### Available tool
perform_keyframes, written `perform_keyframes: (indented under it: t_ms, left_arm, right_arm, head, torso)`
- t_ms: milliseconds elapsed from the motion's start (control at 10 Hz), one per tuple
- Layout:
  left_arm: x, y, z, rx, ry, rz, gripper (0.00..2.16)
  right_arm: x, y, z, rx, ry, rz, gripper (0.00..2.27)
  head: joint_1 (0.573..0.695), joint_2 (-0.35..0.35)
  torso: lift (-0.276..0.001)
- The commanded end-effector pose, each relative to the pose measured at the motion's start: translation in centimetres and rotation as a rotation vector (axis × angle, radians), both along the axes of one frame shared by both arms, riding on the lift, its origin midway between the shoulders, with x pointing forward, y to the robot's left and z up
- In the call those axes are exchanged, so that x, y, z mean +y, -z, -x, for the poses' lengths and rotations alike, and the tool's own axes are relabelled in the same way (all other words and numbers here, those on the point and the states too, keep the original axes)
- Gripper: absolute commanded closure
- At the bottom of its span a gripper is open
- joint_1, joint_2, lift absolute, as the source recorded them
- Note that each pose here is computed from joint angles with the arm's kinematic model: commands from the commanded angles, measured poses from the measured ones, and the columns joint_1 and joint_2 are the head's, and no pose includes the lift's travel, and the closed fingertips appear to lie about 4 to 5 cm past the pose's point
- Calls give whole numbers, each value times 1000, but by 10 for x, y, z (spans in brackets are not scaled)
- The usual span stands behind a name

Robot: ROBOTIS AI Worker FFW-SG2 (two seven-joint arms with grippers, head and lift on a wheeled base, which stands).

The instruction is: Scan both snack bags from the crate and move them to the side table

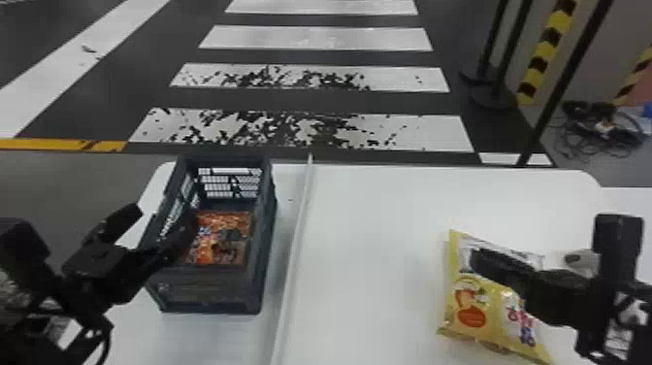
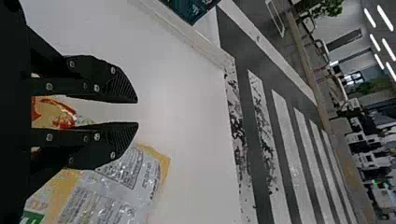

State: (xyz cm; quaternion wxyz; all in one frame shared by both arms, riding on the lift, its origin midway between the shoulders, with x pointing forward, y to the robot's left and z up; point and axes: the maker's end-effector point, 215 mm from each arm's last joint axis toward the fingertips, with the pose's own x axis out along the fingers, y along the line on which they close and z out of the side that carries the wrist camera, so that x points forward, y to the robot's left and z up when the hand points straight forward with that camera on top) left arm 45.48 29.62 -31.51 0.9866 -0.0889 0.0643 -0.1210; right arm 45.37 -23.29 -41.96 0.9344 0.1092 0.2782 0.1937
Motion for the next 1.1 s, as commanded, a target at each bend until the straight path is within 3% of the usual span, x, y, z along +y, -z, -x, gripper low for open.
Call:
perform_keyframes:
  t_ms: [0, 400, 1000]
  left_arm:
    - [-1, 1, -2, 0, 2, 2, 22]
    - [-7, 10, -5, 11, 9, 10, 22]
    - [-9, 13, -6, 11, 14, 10, 22]
  right_arm:
    - [17, -10, -1, -130, -11, 47, 2246]
    - [22, -11, 27, -286, 33, 44, 2246]
    - [17, 27, 32, -372, 52, 44, 2246]
  head:
    - [695, 73]
    - [695, 99]
    - [695, 90]
  torso:
    - [-95]
    - [-95]
    - [-95]
